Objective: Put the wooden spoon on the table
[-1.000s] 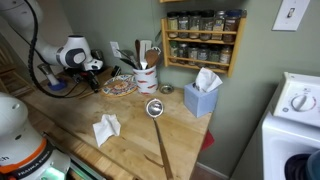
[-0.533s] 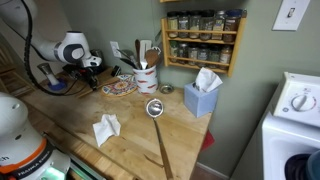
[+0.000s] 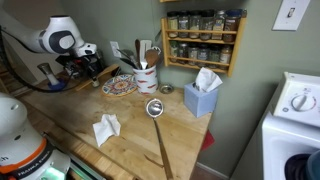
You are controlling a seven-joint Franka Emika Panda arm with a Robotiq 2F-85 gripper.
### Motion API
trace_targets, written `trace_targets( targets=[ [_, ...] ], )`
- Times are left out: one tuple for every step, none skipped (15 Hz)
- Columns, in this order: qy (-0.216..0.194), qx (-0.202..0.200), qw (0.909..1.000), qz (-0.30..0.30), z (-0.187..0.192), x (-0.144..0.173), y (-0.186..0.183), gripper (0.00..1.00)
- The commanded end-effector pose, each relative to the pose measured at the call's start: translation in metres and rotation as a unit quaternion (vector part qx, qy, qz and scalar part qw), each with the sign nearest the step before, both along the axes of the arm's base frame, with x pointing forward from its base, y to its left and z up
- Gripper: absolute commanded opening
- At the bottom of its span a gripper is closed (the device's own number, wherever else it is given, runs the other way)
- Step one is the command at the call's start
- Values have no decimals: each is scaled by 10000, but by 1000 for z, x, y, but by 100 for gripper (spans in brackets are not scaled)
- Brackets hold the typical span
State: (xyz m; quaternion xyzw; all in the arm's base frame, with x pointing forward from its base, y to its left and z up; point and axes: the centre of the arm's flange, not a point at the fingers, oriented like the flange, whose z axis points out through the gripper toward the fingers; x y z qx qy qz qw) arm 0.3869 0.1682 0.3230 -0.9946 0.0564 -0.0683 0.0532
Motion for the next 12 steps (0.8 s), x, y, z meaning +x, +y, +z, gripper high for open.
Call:
trace_targets(
  targets=[
    [-390, -184, 9990, 92, 26, -30, -35, 6],
    [-470, -249, 9986, 74, 30, -34, -44, 6],
    [-534, -313, 9981, 29, 33, -38, -53, 6],
    [-537, -395, 9978, -8, 35, -41, -63, 6],
    [-530, -491, 9974, -5, 37, -42, -72, 6],
    [-436, -573, 9974, -21, 37, -43, -82, 6],
    [-301, -638, 9975, 29, 36, -45, -89, 6],
    [-105, -697, 9975, 109, 31, -49, -96, 6],
    [81, -742, 9970, 199, 27, -52, -102, 6],
    [264, -782, 9961, 321, 23, -55, -106, 6],
    [468, -842, 9945, 406, 18, -58, -110, 6],
    [640, -897, 9930, 435, 14, -61, -115, 6]
  ],
)
